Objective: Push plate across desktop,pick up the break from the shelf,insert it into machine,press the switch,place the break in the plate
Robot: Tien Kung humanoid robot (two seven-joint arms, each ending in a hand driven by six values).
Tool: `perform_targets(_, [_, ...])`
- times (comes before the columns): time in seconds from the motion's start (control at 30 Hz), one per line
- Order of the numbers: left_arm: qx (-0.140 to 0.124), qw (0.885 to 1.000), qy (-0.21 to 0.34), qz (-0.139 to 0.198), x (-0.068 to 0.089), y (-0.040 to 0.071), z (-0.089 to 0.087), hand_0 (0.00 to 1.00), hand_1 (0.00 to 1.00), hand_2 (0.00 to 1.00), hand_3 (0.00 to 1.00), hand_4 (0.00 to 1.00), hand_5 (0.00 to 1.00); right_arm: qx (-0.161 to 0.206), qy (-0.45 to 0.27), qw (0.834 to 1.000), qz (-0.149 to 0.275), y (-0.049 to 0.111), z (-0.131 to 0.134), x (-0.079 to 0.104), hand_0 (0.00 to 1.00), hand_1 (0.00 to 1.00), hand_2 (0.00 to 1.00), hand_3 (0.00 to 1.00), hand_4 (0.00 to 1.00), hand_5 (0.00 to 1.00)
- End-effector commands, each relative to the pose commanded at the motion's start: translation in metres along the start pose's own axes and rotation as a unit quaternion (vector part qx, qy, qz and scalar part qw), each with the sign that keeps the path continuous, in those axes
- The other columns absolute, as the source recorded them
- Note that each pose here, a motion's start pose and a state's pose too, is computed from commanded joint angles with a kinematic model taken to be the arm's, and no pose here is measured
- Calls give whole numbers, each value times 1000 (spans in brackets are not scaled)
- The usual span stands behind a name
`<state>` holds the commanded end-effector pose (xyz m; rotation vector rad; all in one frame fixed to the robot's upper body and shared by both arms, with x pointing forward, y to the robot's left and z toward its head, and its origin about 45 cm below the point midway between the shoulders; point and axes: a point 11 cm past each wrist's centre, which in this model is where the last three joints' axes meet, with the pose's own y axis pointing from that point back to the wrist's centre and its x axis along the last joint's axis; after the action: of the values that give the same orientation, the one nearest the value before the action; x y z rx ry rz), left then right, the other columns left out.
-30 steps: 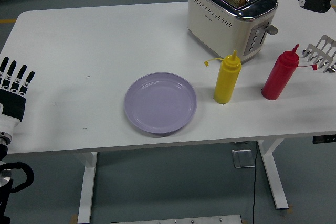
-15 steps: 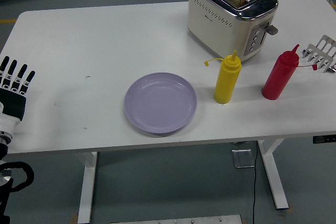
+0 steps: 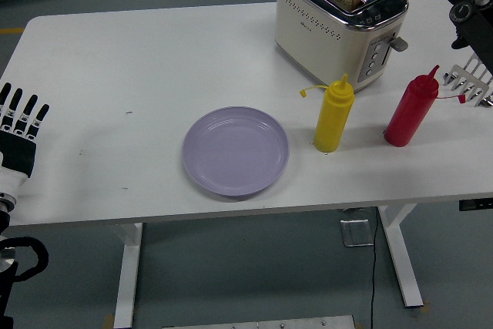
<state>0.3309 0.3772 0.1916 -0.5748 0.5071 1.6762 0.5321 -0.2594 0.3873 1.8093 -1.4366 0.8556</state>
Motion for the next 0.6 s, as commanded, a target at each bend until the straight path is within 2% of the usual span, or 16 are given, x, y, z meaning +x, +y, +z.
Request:
perform_targets(0.17, [0,1000,1,1,0,0,0,814,864,941,836,632,998,-23,43,999,0,-13,-8,-13,897,867,894,922,762,376])
perform_targets(0.2, [0,1000,1,0,0,0,0,814,864,941,834,632,998,-29,55,998,1,-15,-9,-15,815,814,840,883,757,383])
perform_targets(0.37, [-1,1000,2,1,1,0,0,814,864,941,834,632,998,-46,95,994,5,-24,-15,-22,815,814,840,883,757,383])
perform_targets(0.4, [-1,1000,2,1,1,0,0,814,864,941,834,632,998,-48,100,994,6,-25,-16,-22,719,747,779,853,755,389])
perform_targets(0.57, [-2,1000,2,0,1,-1,1,814,864,941,834,632,998,-62,133,989,16,-31,-22,-24,719,747,779,853,755,389])
perform_targets(0.6, [-2,1000,2,0,0,-1,1,814,864,941,834,632,998,-64,138,988,18,-32,-22,-24,666,703,737,842,754,394])
